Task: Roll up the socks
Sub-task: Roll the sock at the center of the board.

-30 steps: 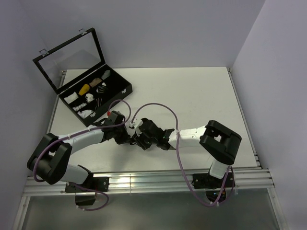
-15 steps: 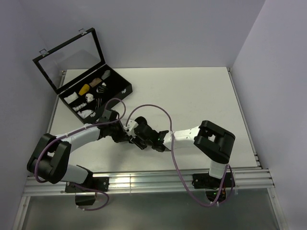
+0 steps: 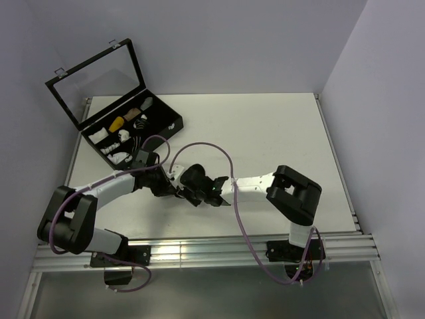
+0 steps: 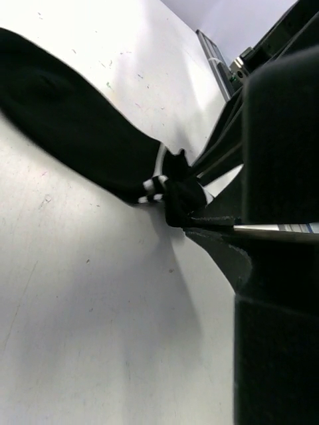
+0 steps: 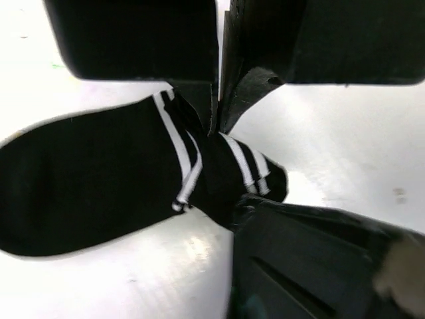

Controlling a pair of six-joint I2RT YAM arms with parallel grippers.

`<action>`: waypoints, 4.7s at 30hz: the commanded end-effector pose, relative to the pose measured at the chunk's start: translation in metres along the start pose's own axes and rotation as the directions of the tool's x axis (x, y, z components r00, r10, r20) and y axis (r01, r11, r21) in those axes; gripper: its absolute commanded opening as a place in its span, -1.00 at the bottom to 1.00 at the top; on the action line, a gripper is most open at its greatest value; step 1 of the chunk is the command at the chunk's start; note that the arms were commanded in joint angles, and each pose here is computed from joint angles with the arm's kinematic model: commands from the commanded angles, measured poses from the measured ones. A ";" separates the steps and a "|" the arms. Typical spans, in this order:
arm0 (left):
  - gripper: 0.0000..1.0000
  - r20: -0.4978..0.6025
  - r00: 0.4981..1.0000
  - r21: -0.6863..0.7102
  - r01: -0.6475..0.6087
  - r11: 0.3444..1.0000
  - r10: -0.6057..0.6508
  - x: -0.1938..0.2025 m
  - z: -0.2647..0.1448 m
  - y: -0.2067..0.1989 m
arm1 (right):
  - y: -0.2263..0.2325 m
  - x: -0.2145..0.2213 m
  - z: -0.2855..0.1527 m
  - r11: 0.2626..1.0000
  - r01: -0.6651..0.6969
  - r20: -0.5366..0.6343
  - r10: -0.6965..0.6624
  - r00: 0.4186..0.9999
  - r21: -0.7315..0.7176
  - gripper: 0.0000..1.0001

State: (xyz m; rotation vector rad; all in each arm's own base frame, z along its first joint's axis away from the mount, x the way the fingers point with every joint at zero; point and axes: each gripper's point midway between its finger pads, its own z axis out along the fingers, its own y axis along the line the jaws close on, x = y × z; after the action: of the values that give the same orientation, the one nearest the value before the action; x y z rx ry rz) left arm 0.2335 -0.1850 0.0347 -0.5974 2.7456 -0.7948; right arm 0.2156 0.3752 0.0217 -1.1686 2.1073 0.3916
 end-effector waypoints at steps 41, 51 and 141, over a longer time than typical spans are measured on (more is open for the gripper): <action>0.48 0.325 0.932 0.147 -0.216 0.965 0.159 -0.001 -0.006 -0.014 | -0.004 0.007 0.006 0.560 -0.714 -0.525 0.492 0.694 -0.420 -1.00; 0.14 0.281 0.947 0.059 -0.179 0.982 0.156 0.002 0.012 0.003 | -0.005 0.006 0.008 0.559 -0.713 -0.518 0.496 0.697 -0.424 -1.00; 0.00 0.145 0.989 -0.020 -0.037 0.999 0.040 0.023 0.023 0.018 | -0.009 0.038 0.012 0.440 -0.769 -0.475 0.609 0.635 -0.464 -1.00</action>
State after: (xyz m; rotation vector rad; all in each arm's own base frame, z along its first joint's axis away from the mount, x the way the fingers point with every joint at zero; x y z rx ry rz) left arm 0.2286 -0.2080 0.0286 -0.5415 2.5261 -0.8625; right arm 0.2078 0.3658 0.0162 -0.6503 2.6388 1.6599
